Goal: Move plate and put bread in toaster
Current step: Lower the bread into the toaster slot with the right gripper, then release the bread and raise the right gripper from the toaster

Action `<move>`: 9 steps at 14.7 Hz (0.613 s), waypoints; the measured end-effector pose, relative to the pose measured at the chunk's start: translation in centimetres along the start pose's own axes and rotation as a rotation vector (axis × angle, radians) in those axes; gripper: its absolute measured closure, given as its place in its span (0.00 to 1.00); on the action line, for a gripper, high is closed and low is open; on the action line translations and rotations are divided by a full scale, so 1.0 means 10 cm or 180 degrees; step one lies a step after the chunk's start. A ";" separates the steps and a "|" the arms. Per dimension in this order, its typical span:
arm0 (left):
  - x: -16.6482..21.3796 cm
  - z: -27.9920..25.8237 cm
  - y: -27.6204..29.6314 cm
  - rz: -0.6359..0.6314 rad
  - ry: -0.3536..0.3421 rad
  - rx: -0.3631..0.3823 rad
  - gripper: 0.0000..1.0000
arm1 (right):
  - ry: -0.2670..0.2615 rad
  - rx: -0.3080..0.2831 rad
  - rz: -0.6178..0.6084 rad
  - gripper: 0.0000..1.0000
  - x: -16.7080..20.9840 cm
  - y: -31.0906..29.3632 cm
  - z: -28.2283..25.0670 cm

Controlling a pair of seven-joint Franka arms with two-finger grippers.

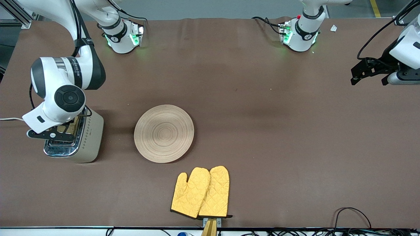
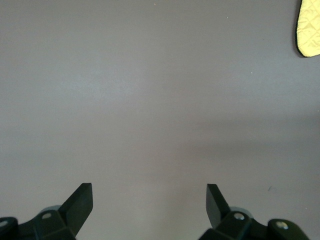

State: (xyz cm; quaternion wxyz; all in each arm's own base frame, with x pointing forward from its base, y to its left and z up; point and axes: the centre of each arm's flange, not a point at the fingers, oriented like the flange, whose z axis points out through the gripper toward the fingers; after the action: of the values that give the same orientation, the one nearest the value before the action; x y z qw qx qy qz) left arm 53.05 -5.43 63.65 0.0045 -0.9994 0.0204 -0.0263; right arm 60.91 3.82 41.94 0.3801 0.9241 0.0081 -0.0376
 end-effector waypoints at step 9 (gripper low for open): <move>0.00 0.00 0.00 0.0001 0.0000 0.0000 0.00 | 0.0374 -0.0178 -0.0075 0.97 0.11 0.03 -0.02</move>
State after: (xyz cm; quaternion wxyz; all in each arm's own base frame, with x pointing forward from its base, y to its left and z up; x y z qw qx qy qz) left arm 53.06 -5.42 63.65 0.0045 -0.9994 0.0207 -0.0263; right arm 62.01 3.74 42.17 0.4041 0.9136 0.0423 0.0124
